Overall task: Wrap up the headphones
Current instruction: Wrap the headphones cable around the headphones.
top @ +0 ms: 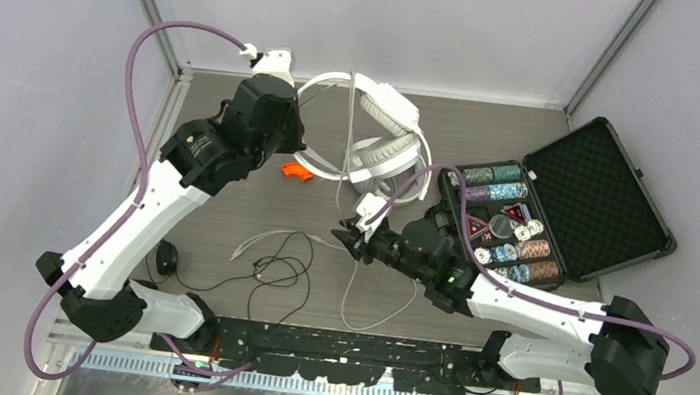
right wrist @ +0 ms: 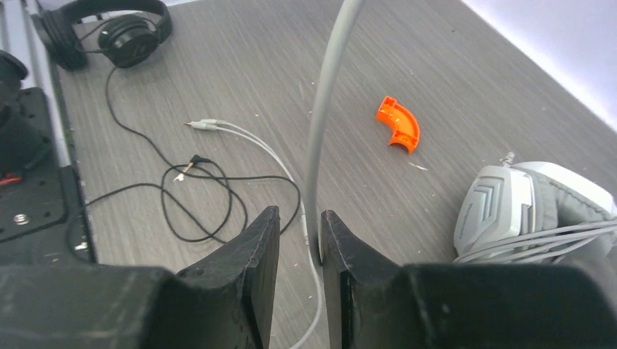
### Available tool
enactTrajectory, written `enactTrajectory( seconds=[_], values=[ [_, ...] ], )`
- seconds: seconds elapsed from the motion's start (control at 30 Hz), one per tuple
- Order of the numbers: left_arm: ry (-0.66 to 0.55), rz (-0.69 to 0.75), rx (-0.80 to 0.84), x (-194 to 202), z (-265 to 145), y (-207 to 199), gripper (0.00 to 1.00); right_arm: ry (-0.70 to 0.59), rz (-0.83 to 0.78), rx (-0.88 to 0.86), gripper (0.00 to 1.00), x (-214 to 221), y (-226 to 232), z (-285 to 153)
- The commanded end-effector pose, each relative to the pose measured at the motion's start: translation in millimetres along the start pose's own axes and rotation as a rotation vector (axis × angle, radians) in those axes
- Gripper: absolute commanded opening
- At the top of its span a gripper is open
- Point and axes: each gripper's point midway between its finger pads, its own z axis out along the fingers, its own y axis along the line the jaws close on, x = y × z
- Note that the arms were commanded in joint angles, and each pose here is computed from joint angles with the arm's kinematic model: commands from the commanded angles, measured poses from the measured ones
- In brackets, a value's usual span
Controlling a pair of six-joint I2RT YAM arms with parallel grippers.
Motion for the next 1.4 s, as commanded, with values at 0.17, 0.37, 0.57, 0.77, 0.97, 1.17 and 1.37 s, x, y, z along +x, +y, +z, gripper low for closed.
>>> enactTrajectory(
  seconds=[0.17, 0.37, 0.57, 0.77, 0.97, 1.17, 1.37],
  values=[
    [-0.133, -0.157, 0.117, -49, -29, -19, 0.0, -0.187, -0.052, 0.052, 0.34, 1, -6, 14],
    [-0.145, -0.175, 0.137, -52, -37, -19, 0.0, -0.212, -0.026, 0.071, 0.34, 26, -5, 20],
    [-0.149, -0.194, 0.158, -54, -46, -19, 0.0, -0.222, -0.01, 0.083, 0.22, 39, -6, 23],
    [-0.164, -0.224, 0.186, -62, -57, -20, 0.0, -0.231, 0.021, 0.096, 0.01, 44, -7, 19],
    [-0.173, -0.23, 0.187, -63, -63, -15, 0.0, -0.242, 0.065, 0.137, 0.01, 43, -13, 13],
    [-0.158, -0.17, 0.257, -62, -74, -20, 0.0, -0.289, 0.126, 0.183, 0.01, 39, -21, 3],
    [-0.095, -0.11, 0.389, -48, -90, -35, 0.0, -0.321, 0.154, 0.234, 0.01, 32, -33, -4]
  ],
)
